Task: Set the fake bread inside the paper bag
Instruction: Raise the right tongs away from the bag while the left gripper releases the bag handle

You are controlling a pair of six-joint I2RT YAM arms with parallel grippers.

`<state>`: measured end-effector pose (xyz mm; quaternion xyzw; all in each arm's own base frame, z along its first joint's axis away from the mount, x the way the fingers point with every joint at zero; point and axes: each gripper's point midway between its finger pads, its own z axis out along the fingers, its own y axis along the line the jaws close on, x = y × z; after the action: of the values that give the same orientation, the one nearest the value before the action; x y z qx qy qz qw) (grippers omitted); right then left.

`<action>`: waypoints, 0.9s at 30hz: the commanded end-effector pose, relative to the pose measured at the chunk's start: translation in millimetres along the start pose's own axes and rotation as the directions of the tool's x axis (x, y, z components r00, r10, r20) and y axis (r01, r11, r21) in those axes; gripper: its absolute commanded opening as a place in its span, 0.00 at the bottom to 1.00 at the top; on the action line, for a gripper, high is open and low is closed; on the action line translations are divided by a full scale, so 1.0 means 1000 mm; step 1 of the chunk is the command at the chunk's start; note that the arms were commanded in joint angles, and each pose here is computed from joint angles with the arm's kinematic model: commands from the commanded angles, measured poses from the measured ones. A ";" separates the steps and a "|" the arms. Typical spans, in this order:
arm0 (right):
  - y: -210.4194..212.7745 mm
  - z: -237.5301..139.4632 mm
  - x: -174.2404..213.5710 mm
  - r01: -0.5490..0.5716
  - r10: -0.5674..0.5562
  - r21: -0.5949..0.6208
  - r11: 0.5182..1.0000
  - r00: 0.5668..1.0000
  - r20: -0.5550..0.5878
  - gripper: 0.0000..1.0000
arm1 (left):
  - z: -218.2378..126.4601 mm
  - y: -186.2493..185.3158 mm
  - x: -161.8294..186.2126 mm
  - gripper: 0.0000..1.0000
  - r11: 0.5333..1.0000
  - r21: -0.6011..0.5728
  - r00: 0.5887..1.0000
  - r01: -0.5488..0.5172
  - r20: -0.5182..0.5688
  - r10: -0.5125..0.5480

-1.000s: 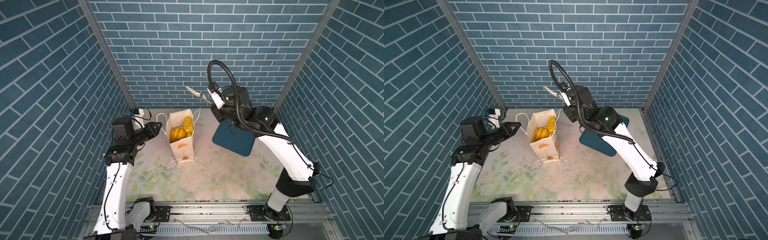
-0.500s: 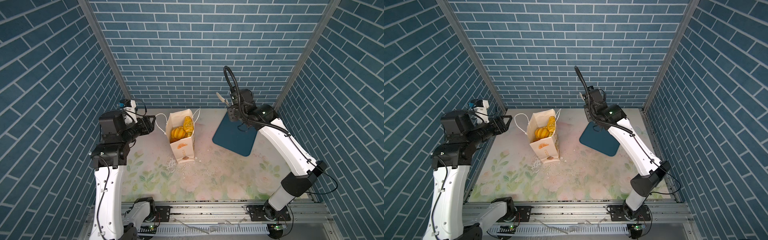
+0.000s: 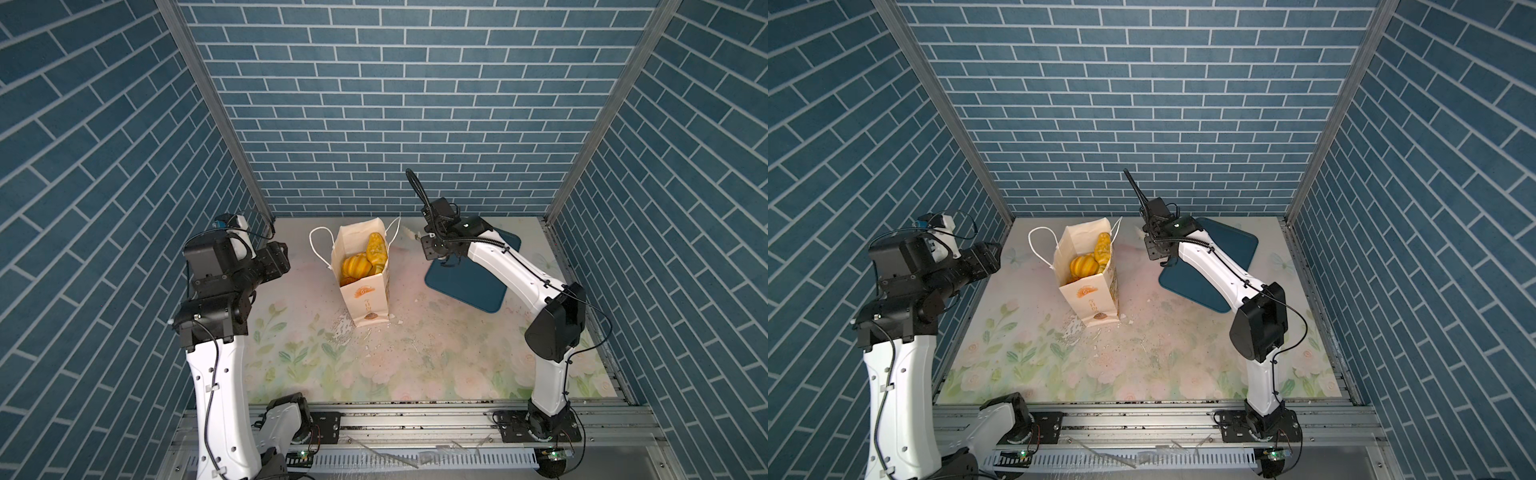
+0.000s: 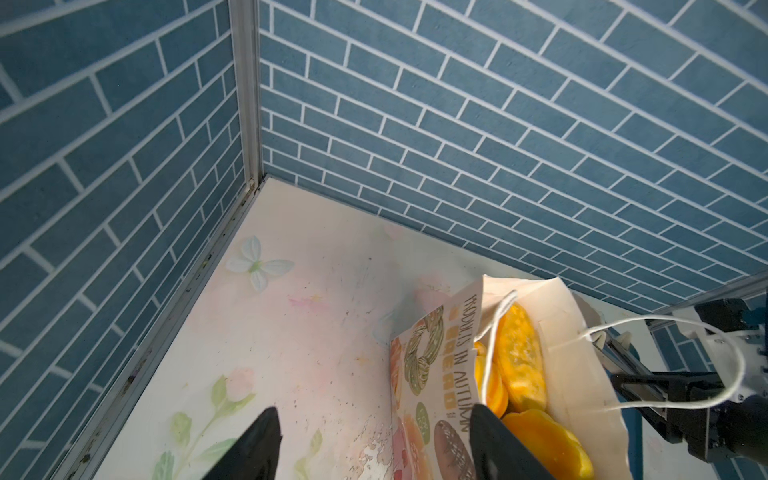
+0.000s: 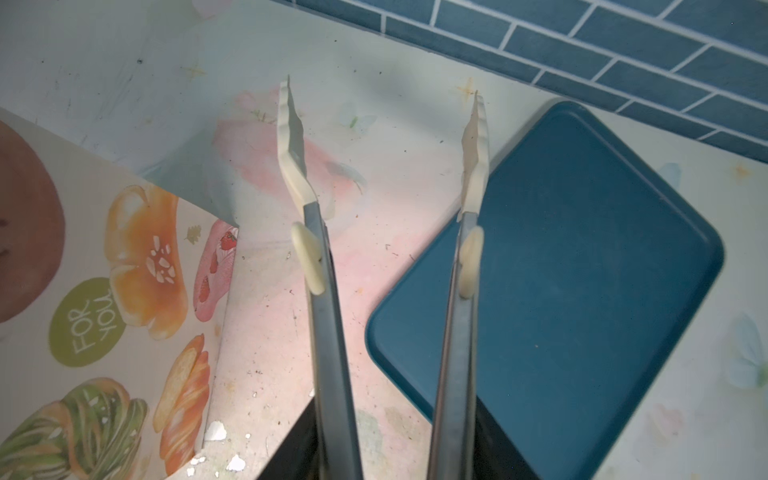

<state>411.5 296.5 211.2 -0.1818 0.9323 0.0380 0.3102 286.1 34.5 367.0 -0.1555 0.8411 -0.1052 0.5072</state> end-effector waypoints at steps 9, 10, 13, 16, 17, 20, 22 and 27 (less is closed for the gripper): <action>0.049 0.054 0.017 -0.149 0.145 -0.178 0.973 0.989 -0.035 0.48 | 0.017 0.007 0.027 0.74 0.994 0.033 0.992 0.108 -0.068 -0.105; 0.051 0.059 0.022 -0.149 0.143 -0.177 0.973 0.989 -0.046 0.48 | 0.017 0.007 0.028 0.74 0.993 0.037 0.992 0.109 -0.071 -0.106; 0.056 0.072 0.036 -0.150 0.139 -0.158 0.976 0.987 -0.077 0.48 | 0.018 0.003 0.029 0.74 0.992 0.059 0.991 0.112 -0.075 -0.107; 0.063 0.082 0.047 -0.159 0.144 -0.165 0.973 0.985 -0.100 0.48 | 0.019 0.001 0.029 0.74 0.990 0.072 0.991 0.119 -0.077 -0.113; 0.065 0.085 0.052 -0.161 0.145 -0.164 0.973 0.984 -0.105 0.49 | 0.020 0.001 0.030 0.74 0.990 0.075 0.990 0.119 -0.079 -0.113; 0.065 0.094 0.065 -0.169 0.152 -0.142 0.975 0.981 -0.123 0.50 | 0.020 0.000 0.031 0.74 0.989 0.081 0.990 0.122 -0.082 -0.115; 0.067 0.097 0.074 -0.174 0.154 -0.150 0.973 0.979 -0.135 0.50 | 0.020 -0.001 0.031 0.74 0.988 0.089 0.990 0.124 -0.084 -0.117; 0.067 0.104 0.092 -0.171 0.148 -0.133 0.976 0.974 -0.169 0.53 | 0.022 -0.003 0.032 0.74 0.986 0.102 0.988 0.133 -0.088 -0.124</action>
<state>375.7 346.4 73.7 -0.1571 0.9580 0.1080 0.2142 291.4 21.5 329.2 -0.1802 0.8475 -0.1804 0.4655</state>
